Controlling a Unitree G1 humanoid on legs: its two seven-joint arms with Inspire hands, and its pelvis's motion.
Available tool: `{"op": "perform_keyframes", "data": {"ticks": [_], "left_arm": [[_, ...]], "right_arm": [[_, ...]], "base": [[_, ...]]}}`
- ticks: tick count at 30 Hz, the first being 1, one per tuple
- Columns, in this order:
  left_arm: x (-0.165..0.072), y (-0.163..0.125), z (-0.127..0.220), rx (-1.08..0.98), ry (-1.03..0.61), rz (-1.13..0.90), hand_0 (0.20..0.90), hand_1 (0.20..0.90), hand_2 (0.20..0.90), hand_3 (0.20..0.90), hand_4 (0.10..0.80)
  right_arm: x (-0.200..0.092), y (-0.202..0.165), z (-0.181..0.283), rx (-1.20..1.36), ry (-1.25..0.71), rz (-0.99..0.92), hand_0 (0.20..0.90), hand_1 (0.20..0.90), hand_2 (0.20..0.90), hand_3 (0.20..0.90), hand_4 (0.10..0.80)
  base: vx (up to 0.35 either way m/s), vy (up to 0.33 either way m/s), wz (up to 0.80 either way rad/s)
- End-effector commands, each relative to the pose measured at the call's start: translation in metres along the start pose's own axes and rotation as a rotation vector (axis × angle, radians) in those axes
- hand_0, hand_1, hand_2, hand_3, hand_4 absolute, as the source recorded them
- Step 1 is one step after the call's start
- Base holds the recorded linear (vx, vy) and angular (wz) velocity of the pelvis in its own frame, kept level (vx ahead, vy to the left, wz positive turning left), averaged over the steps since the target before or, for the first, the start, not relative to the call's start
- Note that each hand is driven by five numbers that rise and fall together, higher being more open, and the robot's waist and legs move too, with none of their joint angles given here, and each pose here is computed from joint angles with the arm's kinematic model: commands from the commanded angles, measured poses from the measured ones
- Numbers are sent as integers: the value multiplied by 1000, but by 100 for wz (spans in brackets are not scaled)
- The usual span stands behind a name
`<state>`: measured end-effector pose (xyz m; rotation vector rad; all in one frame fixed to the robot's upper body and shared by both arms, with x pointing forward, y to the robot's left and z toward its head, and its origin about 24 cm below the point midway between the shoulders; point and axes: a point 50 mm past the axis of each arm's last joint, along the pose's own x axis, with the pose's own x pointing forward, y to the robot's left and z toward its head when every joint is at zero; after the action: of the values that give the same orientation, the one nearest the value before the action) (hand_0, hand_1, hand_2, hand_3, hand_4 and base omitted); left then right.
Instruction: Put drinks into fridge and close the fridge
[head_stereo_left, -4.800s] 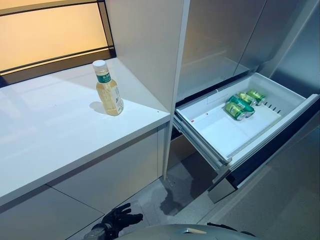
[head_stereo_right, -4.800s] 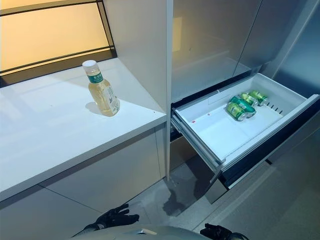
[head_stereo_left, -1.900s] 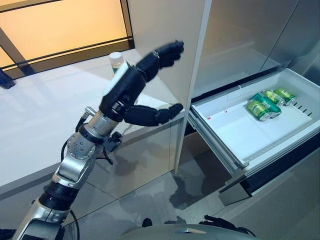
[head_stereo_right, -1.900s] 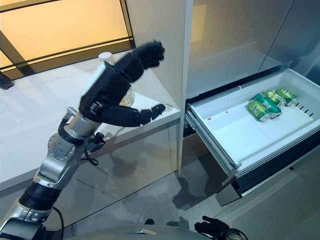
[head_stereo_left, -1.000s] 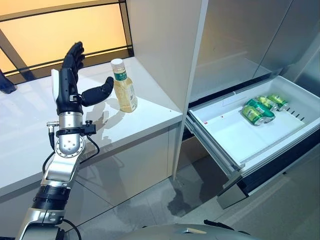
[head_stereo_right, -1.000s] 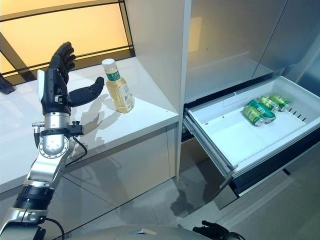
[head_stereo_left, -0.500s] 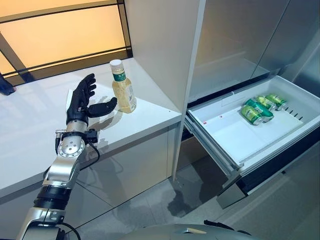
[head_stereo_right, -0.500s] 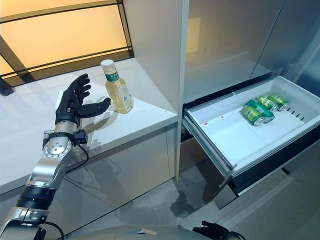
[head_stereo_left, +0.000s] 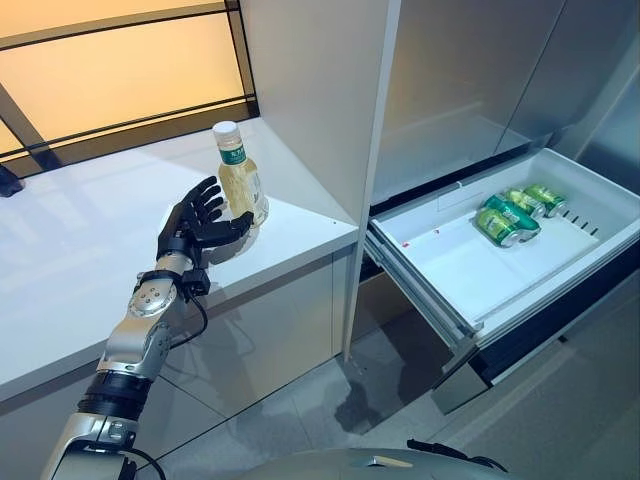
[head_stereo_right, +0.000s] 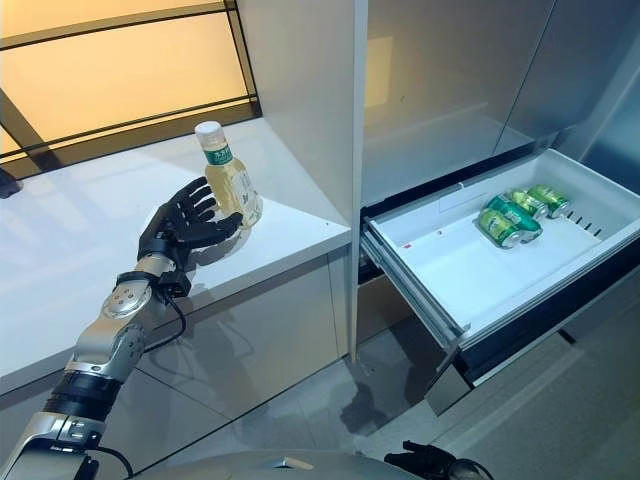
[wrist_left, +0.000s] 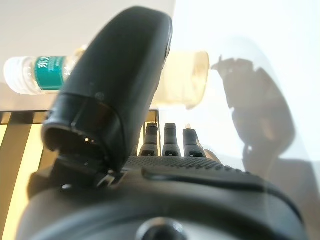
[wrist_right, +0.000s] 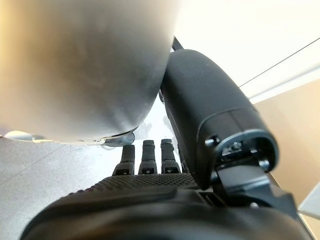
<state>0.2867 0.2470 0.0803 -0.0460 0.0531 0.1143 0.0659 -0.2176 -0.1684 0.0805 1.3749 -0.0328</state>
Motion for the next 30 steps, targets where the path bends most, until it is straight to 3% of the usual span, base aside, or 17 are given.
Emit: {"op": "perform_keyframes", "data": {"ticks": [1,30], "left_arm": [[27,-14,72,-93,-281,-33,900,900,900,900,800],[42,-1,101,-82,-373,143,900,900,900,900,800]], "right_arm": [[-1,-2,-3,-67,29,2,900,900,900,900,800],[-1,-3,-7,-88,45,4,900,900,900,900,800]], "base": [[0,0,0],[5,-1,-2]]}}
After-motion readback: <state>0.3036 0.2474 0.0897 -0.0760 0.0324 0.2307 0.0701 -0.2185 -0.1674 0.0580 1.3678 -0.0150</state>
